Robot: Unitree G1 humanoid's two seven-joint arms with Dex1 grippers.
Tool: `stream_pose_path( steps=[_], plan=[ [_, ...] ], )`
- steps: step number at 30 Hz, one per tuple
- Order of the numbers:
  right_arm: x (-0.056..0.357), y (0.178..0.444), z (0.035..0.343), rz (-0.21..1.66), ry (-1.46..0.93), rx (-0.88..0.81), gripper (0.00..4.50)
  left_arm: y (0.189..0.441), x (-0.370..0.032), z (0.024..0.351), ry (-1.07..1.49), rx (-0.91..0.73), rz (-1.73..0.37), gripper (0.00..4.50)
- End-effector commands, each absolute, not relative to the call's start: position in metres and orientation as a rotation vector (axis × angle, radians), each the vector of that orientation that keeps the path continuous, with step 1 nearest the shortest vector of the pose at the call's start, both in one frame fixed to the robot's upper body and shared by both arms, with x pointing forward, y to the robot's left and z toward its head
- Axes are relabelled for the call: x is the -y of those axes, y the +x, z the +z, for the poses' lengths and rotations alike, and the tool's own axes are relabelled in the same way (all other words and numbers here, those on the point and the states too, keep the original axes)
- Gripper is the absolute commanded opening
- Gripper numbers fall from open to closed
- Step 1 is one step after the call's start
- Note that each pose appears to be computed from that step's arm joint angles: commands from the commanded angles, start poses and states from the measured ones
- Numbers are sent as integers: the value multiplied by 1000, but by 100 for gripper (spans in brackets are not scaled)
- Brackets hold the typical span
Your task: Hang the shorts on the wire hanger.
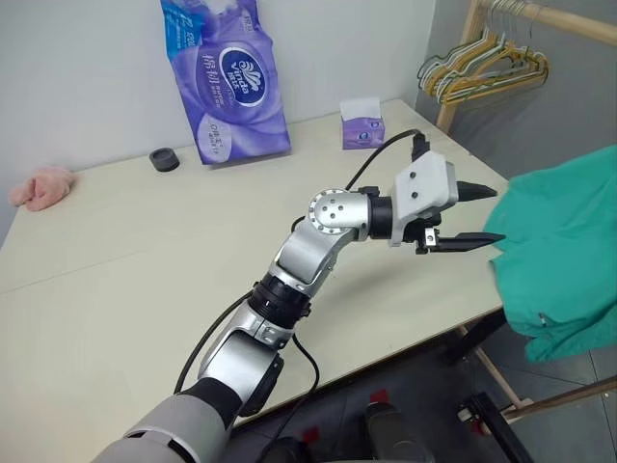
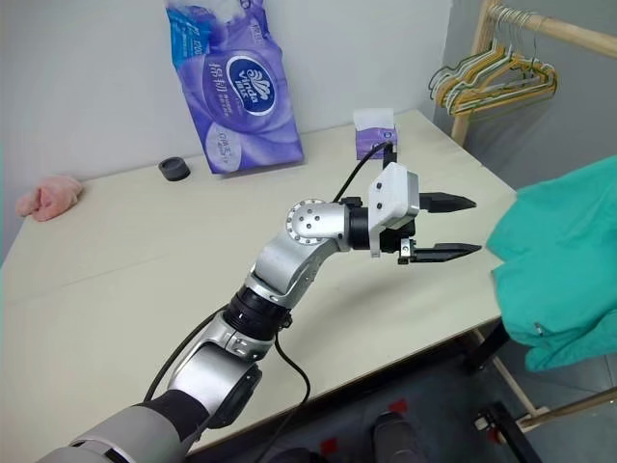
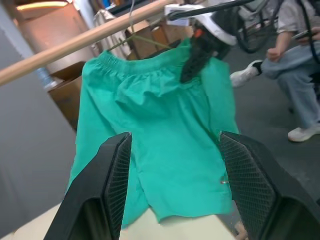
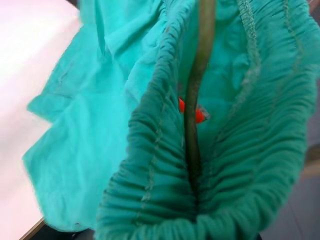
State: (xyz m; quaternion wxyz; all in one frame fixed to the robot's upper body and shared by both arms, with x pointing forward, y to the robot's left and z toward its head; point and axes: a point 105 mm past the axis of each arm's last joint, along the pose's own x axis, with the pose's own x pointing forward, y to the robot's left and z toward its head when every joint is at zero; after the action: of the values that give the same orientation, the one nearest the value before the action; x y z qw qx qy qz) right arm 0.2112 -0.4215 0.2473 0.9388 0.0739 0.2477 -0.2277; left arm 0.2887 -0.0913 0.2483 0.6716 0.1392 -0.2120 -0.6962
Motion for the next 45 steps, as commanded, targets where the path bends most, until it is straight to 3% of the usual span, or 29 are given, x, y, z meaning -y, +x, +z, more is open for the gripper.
stream_pose_path(
  steps=[1, 8, 14, 20, 39, 40, 45],
  plan=[
    [435, 207, 268, -523, 177, -492, 1, 282, 99, 264, 339, 561, -1589, 297],
    [474, 205, 279, -655, 260, -504, 1, 274, 113, 283, 304, 645, -1613, 297],
    [499, 198, 263, -695, 249, -582, 1, 268, 120, 292, 281, 683, -1615, 297],
    [500, 194, 243, -649, 250, -684, 1, 260, 126, 314, 95, 648, -1672, 297],
    [497, 212, 237, -577, 197, -676, 1, 245, 121, 322, 56, 646, -1755, 297],
    [497, 212, 237, -577, 192, -675, 55, 244, 121, 322, 59, 646, -1756, 297],
    [495, 213, 245, -570, 189, -649, 179, 244, 122, 321, 57, 644, -1755, 297]
  ],
)
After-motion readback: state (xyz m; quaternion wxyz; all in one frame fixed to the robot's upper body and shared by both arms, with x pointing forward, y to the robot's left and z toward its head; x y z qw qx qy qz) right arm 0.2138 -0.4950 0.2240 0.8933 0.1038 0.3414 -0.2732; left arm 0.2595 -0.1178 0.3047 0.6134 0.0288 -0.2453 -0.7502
